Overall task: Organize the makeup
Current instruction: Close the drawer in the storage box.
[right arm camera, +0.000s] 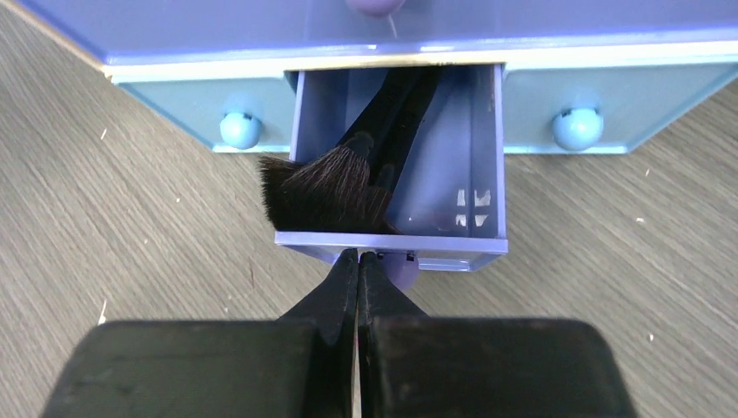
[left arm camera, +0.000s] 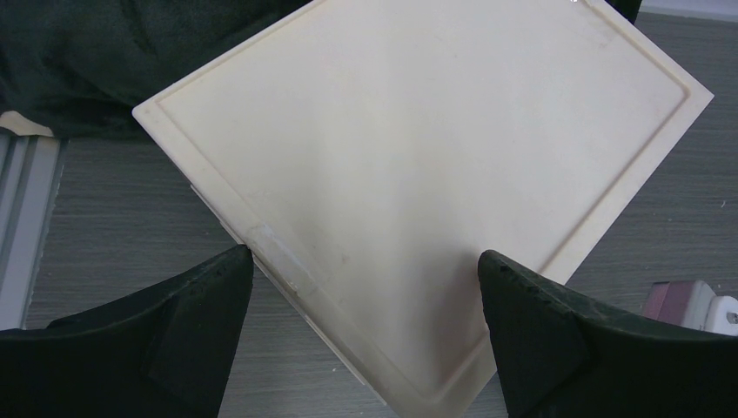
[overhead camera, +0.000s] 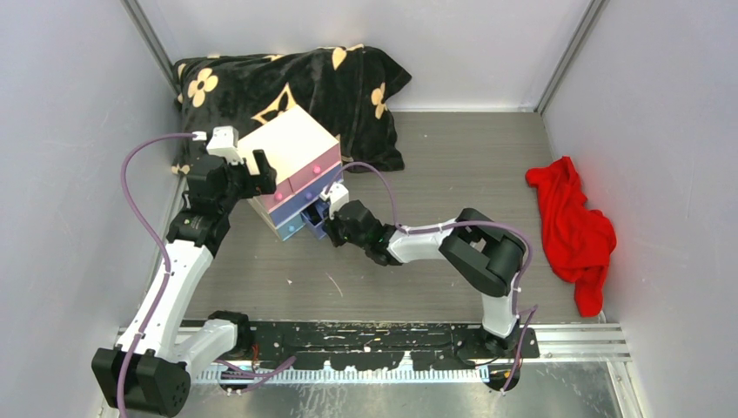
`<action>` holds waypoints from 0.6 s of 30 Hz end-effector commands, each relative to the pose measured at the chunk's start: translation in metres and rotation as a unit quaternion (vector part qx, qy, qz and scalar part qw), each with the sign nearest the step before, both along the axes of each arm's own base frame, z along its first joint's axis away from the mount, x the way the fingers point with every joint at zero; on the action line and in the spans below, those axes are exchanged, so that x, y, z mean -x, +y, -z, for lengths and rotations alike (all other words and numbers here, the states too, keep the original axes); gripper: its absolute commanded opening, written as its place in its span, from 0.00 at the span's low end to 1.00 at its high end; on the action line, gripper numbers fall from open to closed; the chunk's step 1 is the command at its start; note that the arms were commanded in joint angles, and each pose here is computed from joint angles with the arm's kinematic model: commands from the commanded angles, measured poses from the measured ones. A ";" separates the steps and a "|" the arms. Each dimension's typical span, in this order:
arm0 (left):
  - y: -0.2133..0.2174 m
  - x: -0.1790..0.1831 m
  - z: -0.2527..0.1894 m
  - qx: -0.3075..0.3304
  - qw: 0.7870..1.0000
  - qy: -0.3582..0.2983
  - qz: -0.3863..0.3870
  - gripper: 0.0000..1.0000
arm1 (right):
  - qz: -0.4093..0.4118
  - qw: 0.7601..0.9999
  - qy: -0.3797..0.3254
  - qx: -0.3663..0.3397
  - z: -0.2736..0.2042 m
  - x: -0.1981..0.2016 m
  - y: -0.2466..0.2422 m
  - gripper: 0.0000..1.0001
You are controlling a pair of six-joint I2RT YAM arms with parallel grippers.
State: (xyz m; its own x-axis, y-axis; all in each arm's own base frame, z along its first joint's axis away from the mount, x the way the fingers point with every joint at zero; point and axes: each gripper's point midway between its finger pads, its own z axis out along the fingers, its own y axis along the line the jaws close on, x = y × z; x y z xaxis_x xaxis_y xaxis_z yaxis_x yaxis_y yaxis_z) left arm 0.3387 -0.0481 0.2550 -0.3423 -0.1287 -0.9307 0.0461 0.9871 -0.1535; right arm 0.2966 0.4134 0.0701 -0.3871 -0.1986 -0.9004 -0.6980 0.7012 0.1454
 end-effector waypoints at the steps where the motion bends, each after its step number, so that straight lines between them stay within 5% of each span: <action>1: 0.001 0.002 0.008 -0.013 1.000 0.013 0.004 1.00 | 0.000 0.998 -0.048 -0.050 -0.037 -0.027 0.022 0.01; 18: 0.002 0.004 0.010 -0.017 1.000 0.017 0.002 1.00 | 0.002 0.995 -0.062 -0.075 -0.023 -0.069 0.050 0.01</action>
State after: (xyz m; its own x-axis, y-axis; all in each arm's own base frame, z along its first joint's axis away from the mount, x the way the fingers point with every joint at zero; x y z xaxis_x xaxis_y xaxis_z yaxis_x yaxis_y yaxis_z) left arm 0.3388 -0.0482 0.2551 -0.3420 -0.1286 -0.9309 0.0465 0.9871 -0.1535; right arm 0.3445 0.4554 0.0669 -0.3416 -0.1317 -0.9306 -0.7191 0.6742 0.1686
